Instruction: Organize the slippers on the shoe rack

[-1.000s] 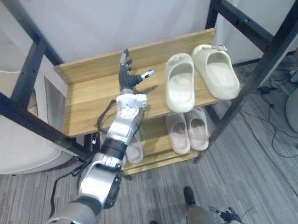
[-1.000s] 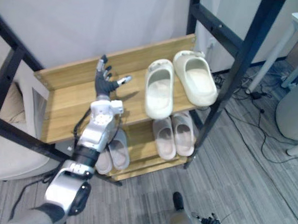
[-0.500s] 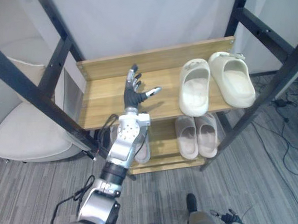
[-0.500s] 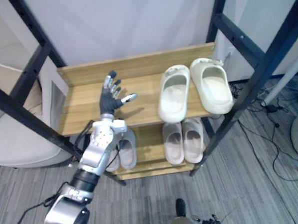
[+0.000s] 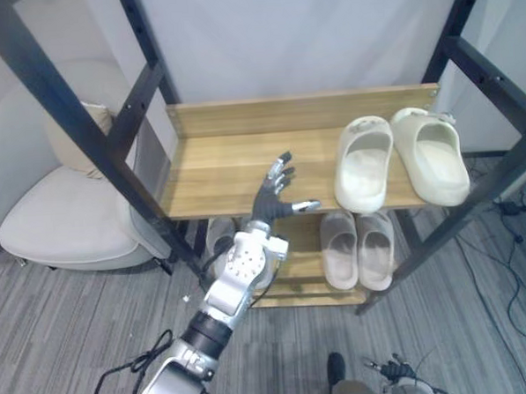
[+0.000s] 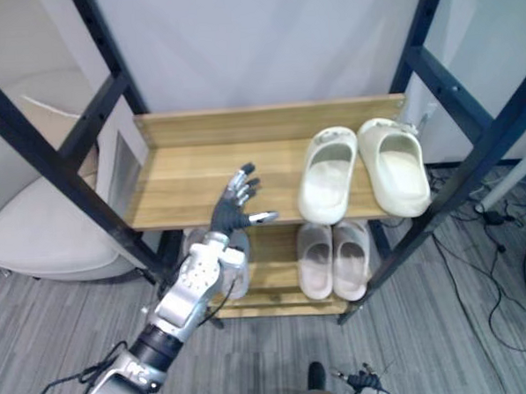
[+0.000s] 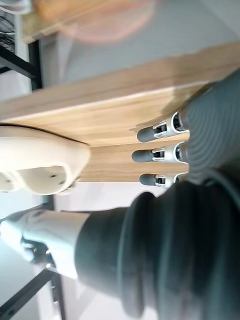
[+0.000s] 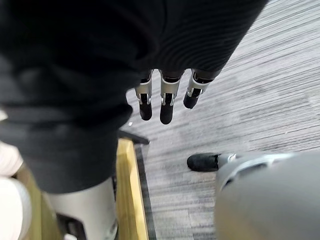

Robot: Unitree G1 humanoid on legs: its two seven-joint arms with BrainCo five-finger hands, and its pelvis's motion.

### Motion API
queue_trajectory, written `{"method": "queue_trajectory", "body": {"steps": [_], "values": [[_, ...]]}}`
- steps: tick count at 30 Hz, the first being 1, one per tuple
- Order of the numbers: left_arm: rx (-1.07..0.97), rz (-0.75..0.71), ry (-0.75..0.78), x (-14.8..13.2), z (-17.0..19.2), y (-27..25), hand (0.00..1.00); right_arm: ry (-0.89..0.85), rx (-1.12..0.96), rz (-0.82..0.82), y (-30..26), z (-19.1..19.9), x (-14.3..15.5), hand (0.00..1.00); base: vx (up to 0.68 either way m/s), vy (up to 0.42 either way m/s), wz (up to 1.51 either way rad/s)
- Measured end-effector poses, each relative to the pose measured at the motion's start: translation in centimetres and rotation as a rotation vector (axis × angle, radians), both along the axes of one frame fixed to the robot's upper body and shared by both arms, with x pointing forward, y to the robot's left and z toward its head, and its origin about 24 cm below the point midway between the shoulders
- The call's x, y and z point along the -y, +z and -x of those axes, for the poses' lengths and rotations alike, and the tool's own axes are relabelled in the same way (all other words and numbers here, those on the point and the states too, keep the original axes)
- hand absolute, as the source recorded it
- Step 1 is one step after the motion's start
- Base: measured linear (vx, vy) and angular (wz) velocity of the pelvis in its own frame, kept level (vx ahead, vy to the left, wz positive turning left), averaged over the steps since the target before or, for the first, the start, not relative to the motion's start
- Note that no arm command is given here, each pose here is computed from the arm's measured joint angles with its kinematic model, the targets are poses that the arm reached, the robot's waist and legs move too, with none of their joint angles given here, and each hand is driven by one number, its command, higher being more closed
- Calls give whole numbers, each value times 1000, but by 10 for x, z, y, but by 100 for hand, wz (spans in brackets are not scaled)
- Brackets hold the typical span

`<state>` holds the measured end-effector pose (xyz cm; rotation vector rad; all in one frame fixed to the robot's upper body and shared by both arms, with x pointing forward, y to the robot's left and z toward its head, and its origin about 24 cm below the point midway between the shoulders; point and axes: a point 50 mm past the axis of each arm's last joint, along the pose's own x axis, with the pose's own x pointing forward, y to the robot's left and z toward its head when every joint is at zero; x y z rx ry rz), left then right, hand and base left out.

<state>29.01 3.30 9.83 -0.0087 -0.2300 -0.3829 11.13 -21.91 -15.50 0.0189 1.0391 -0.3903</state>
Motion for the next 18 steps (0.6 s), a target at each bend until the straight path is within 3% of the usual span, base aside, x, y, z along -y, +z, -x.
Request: {"method": "queue_trajectory", "body": {"steps": [18], "values": [[-2, -70, -200, 46, 9, -4, 0, 32, 8, -27, -1, -7, -19, 0, 0, -12, 3]]}}
